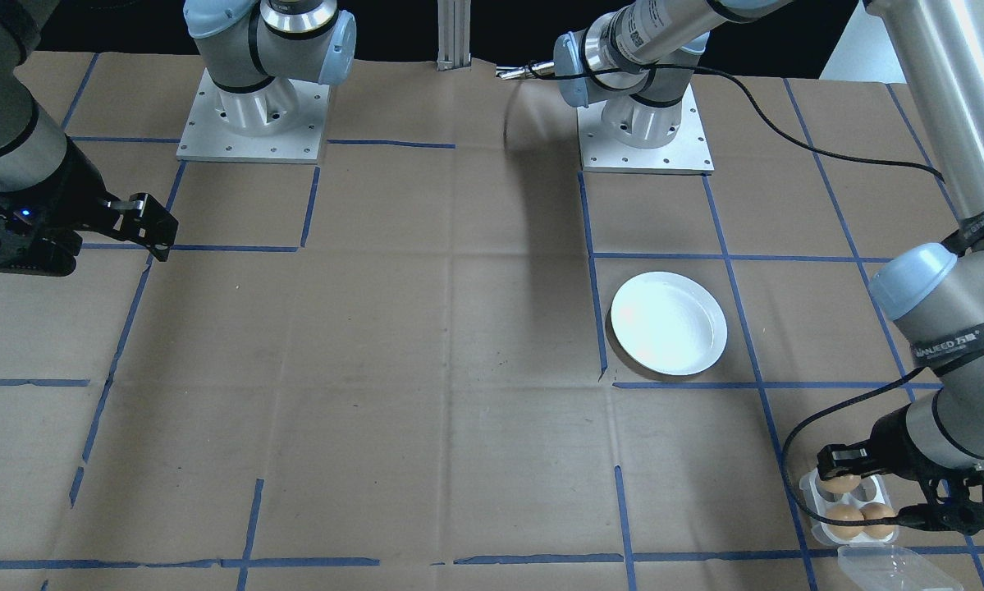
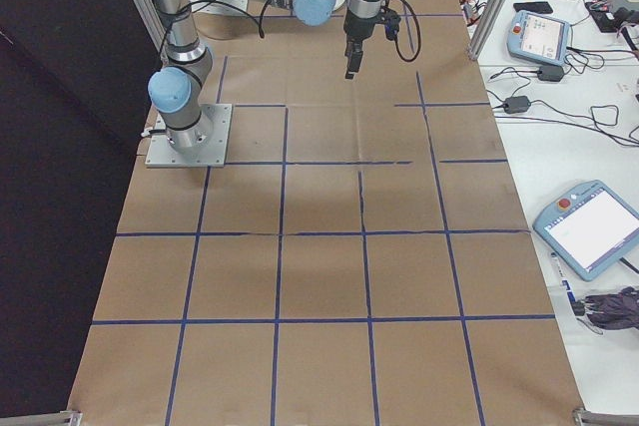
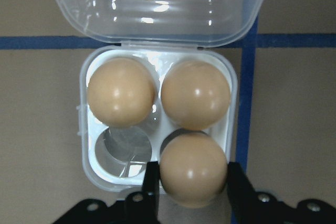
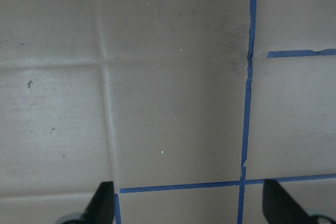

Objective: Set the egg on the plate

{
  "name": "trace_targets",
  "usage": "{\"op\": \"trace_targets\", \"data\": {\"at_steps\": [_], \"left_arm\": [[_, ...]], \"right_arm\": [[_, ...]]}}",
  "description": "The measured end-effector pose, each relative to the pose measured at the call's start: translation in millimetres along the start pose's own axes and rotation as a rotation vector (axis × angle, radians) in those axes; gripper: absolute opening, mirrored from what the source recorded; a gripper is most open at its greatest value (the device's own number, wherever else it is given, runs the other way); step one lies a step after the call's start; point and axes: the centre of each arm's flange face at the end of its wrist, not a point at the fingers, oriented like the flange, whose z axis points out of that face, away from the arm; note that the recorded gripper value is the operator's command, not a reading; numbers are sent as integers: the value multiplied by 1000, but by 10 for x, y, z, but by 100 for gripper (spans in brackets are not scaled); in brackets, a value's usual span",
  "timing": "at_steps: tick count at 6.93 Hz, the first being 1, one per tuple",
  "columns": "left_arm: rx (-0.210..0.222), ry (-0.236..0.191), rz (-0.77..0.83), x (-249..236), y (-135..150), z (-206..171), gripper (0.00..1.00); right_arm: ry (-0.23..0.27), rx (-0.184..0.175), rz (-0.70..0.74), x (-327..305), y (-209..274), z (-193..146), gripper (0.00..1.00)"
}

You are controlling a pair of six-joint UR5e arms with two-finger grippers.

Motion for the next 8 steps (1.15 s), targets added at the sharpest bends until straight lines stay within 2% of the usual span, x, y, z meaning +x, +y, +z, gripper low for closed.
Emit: {"op": "trace_targets", "data": {"at_steps": [3,5,7,8], "left_arm": [[-35,-15,-12,151,473,-956,5],[-60,-5,-51,678,831,-1467,4],[-95,-2,-66,1474,1303,-1590,2],[-125,0,-63,1663,1621,-1421,3]], "right_arm": [[0,0,0,0,0,0,100],[0,0,0,0,0,0,100],[0,0,0,0,0,0,100],[0,0,0,0,0,0,100]]}}
